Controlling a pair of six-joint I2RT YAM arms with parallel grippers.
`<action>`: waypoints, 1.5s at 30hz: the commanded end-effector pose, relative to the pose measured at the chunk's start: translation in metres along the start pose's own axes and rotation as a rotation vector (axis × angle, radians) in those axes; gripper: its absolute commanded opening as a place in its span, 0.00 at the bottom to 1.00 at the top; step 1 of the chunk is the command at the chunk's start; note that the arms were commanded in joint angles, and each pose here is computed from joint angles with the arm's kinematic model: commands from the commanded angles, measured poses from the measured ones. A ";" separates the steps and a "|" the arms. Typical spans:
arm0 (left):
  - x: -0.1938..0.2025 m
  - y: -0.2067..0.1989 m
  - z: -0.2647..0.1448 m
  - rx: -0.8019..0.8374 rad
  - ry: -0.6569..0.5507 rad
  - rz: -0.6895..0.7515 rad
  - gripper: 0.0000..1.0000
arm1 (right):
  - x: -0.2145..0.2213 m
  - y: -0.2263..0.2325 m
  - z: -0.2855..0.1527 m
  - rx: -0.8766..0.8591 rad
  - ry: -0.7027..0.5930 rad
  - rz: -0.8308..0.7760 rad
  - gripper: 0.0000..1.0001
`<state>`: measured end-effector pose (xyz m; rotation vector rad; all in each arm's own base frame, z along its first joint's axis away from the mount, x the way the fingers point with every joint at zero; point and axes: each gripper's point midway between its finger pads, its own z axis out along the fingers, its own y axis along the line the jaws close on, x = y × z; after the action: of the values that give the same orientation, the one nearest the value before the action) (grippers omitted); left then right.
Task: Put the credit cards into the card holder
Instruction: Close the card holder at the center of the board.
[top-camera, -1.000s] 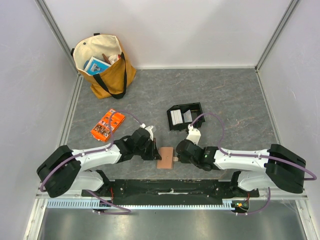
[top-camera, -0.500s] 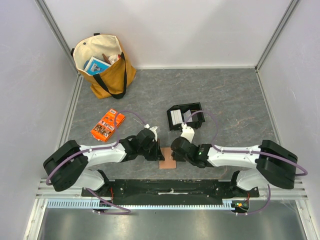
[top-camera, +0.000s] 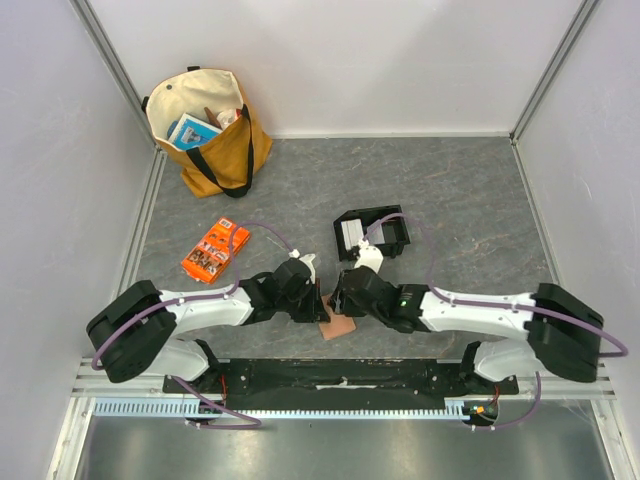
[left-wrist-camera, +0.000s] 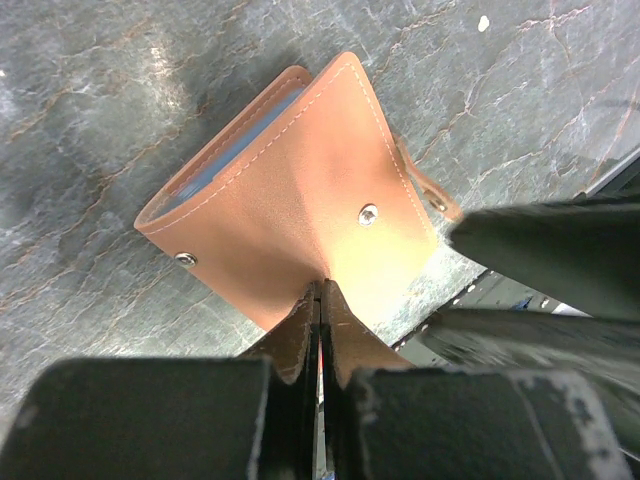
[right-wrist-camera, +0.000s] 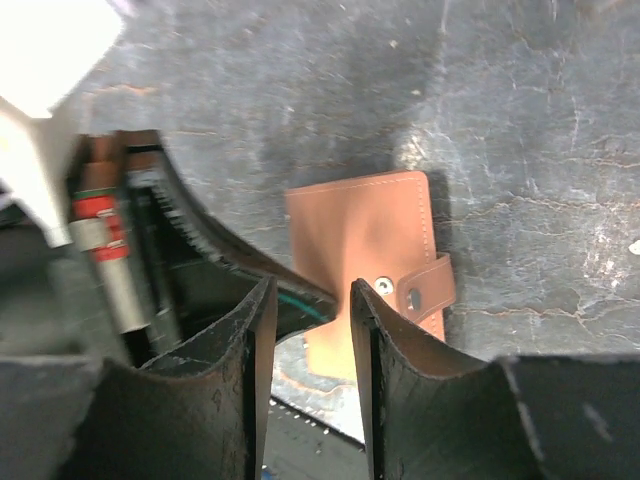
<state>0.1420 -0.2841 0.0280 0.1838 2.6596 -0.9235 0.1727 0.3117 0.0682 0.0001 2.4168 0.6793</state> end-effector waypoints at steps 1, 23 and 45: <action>0.000 0.013 0.006 -0.063 -0.021 -0.009 0.02 | -0.025 0.008 -0.025 -0.064 -0.077 0.006 0.41; -0.009 0.009 -0.001 -0.084 -0.032 0.038 0.06 | -0.003 -0.033 0.001 -0.052 0.074 0.043 0.00; -0.010 0.015 -0.004 -0.125 -0.019 0.075 0.30 | -0.007 -0.045 -0.006 -0.009 0.067 0.002 0.00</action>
<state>0.1461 -0.2810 0.0309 0.1978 2.6703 -0.8483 0.1736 0.2752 0.0450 -0.0154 2.5185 0.7441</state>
